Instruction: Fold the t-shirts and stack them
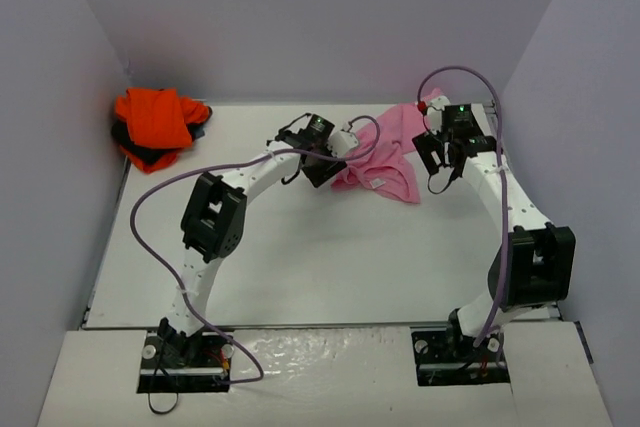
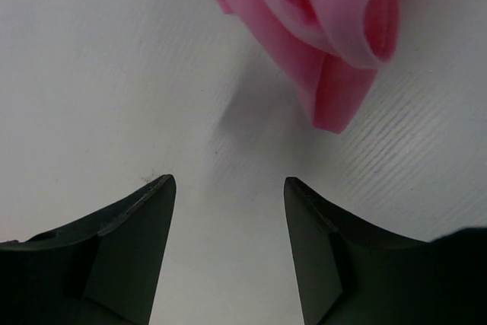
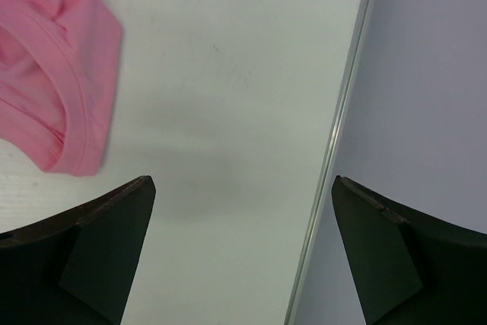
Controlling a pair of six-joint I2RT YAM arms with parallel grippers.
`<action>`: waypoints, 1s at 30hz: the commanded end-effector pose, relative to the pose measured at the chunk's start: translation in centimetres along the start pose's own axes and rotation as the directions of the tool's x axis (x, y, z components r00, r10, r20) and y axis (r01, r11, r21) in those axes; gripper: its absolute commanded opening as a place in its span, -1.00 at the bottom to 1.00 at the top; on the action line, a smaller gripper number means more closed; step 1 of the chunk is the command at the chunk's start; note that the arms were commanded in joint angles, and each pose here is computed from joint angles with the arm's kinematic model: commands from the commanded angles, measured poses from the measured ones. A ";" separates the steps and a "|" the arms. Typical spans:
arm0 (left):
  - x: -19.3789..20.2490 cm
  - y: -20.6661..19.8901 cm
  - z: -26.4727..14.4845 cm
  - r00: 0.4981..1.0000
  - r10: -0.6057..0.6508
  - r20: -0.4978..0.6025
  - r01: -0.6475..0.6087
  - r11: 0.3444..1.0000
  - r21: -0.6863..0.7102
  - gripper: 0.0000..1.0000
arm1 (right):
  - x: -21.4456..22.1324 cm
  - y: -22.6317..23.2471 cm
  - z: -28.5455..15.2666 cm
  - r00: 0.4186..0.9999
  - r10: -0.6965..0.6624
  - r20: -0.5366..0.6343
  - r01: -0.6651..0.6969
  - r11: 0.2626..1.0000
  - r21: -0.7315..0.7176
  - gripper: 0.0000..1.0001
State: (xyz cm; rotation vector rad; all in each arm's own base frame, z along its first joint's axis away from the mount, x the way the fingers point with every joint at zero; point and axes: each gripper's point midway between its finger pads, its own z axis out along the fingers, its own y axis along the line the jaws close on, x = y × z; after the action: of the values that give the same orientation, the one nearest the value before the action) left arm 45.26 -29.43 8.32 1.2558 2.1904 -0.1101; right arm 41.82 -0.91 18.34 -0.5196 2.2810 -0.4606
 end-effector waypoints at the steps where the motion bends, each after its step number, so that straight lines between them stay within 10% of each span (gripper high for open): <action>1: -5.4 1.6 -3.4 0.991 0.021 0.133 -0.013 0.998 -0.062 0.10 | -1.2 0.4 -1.7 0.993 0.039 0.112 -0.032 0.997 -0.070 1.00; 5: -6.4 1.1 -3.2 0.990 -0.009 0.141 0.012 1.000 -0.020 0.07 | -1.8 0.9 -2.3 0.990 0.012 0.138 -0.001 0.997 -0.081 1.00; 9: -7.2 1.4 -3.1 0.988 -0.025 0.153 0.029 0.999 -0.023 -0.38 | -2.6 2.4 -2.9 0.986 -0.035 0.162 0.056 0.991 -0.126 1.00; 19: -1.8 18.9 -12.1 0.860 -0.404 0.312 0.480 0.847 -0.228 -0.03 | -4.3 14.0 -3.2 0.829 -0.520 0.206 0.557 0.799 -0.227 0.96; 30: 4.1 19.4 -16.0 0.887 -0.368 0.279 0.450 0.824 -0.345 0.01 | -5.4 14.7 2.9 0.738 -0.669 0.086 0.674 0.729 -0.120 0.84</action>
State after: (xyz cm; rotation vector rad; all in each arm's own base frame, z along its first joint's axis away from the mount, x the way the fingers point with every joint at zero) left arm 52.65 -7.04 15.79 0.4663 2.3354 0.0593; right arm 40.55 13.81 9.60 -1.4960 2.1375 -0.4716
